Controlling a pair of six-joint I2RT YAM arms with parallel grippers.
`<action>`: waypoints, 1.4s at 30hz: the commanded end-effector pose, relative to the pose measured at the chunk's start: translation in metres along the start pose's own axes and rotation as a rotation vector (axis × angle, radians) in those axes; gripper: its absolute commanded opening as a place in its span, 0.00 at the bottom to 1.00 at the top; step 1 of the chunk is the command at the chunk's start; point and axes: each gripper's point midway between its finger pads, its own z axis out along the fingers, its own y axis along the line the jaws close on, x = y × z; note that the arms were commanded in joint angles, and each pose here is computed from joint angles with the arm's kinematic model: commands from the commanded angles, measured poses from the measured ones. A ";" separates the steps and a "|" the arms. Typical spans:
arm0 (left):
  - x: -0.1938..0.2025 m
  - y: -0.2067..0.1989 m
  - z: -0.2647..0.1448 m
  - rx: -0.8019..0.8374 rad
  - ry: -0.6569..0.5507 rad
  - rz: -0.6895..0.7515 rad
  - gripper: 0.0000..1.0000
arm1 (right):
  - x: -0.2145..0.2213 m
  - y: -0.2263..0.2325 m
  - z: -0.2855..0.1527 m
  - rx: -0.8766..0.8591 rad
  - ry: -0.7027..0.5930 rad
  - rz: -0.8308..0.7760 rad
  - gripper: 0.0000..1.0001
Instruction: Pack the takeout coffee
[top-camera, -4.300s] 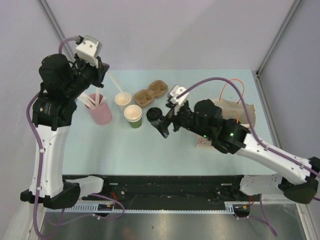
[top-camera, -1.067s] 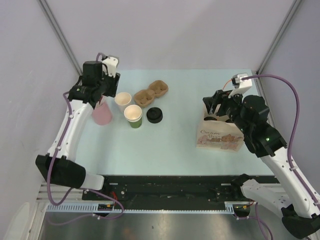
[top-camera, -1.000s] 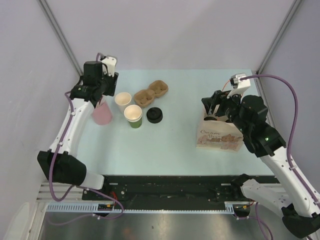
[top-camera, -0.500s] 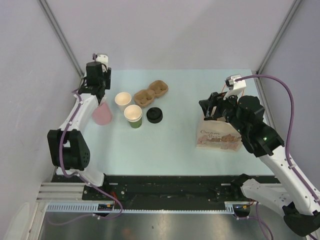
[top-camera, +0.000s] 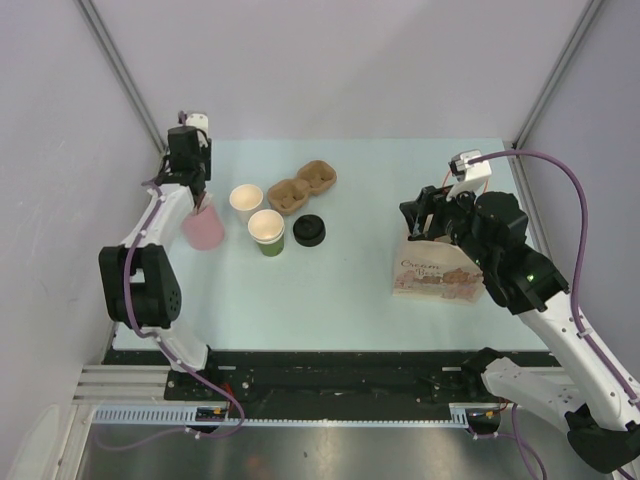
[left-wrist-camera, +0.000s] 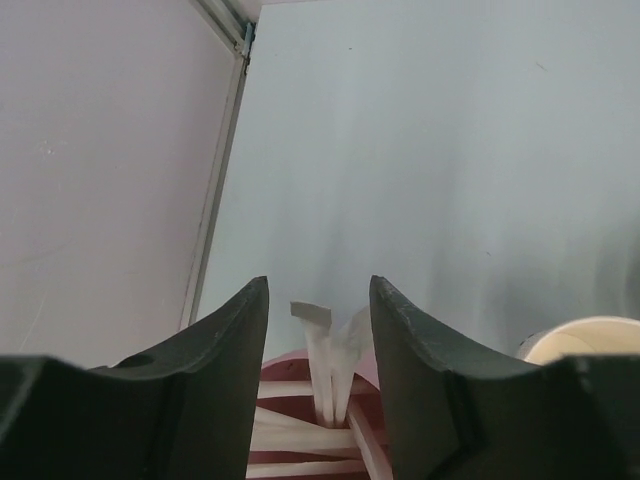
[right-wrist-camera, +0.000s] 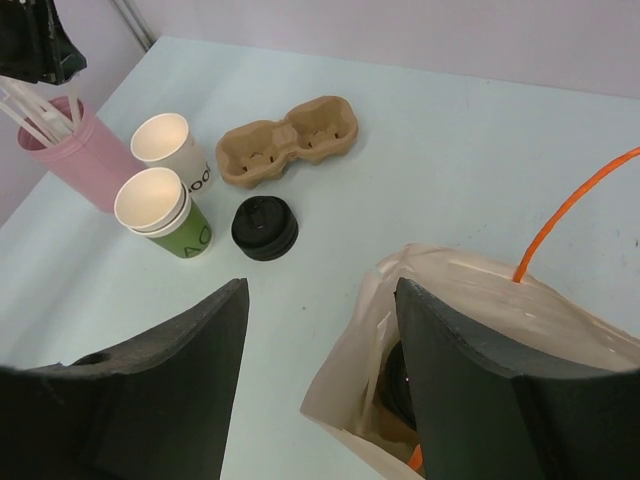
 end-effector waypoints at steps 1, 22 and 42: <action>-0.018 0.013 0.008 -0.012 -0.054 -0.056 0.48 | -0.021 0.004 -0.010 -0.011 -0.050 -0.008 0.65; -0.033 0.021 0.000 0.037 -0.099 -0.090 0.43 | -0.019 0.005 -0.011 -0.014 -0.044 -0.008 0.64; -0.032 0.026 0.005 0.113 -0.108 -0.130 0.08 | -0.017 0.006 -0.010 -0.019 -0.035 -0.011 0.64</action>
